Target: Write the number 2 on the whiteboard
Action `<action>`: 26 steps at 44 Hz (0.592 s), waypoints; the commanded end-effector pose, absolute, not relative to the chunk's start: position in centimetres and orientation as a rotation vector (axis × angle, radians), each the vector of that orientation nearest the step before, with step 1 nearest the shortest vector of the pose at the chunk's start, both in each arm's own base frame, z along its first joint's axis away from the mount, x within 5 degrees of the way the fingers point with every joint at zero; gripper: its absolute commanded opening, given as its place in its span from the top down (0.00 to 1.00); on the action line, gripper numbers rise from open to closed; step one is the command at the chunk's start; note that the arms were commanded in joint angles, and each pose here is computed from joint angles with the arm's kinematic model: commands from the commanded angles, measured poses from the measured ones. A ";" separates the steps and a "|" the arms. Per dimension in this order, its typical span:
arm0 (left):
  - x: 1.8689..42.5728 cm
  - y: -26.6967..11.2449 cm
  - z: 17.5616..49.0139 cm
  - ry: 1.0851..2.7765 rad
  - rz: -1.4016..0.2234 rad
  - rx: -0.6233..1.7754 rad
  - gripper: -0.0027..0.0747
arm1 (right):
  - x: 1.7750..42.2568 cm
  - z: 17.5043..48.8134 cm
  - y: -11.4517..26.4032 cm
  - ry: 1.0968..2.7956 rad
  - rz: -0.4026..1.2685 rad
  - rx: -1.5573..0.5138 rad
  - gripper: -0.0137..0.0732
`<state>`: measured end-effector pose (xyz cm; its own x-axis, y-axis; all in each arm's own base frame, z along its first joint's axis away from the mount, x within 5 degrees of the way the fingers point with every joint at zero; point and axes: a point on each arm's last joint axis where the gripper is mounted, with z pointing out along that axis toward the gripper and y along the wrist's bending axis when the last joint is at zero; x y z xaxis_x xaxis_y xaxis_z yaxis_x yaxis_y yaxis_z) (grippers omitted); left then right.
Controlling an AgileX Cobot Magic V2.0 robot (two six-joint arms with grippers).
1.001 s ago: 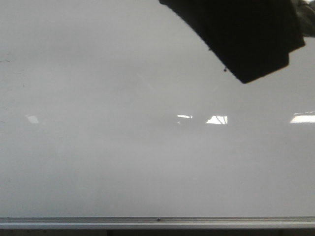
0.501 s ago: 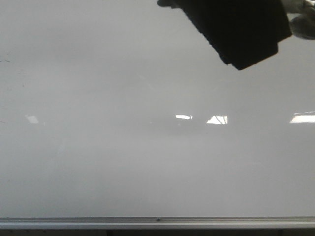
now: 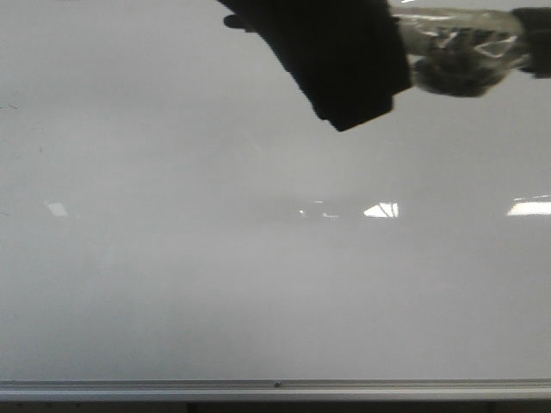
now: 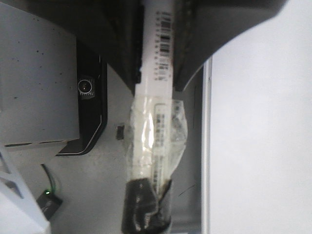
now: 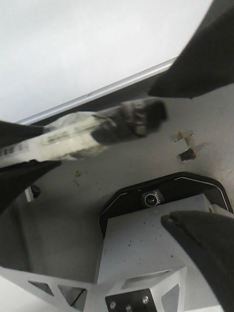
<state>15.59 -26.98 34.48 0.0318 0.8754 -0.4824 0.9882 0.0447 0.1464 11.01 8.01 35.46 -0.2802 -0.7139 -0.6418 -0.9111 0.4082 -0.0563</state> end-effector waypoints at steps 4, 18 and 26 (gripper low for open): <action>17.7 -23.4 37.9 2.041 -0.211 1.476 0.87 | 11.1 36.7 6.9 2.114 0.292 -1.219 0.23; 19.0 -12.3 38.5 2.135 -0.151 0.830 0.87 | 11.4 36.6 6.7 2.131 0.263 -1.176 0.23; 18.4 -5.8 36.2 2.028 -0.132 0.351 0.87 | 11.5 36.7 6.8 2.122 0.261 -1.168 0.23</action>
<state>18.55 -7.20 35.28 -0.5479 0.3329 -0.7675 0.4003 0.9099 0.1089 11.31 6.68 35.38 -0.3957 -0.6980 -0.5968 -0.8224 0.5585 -0.1079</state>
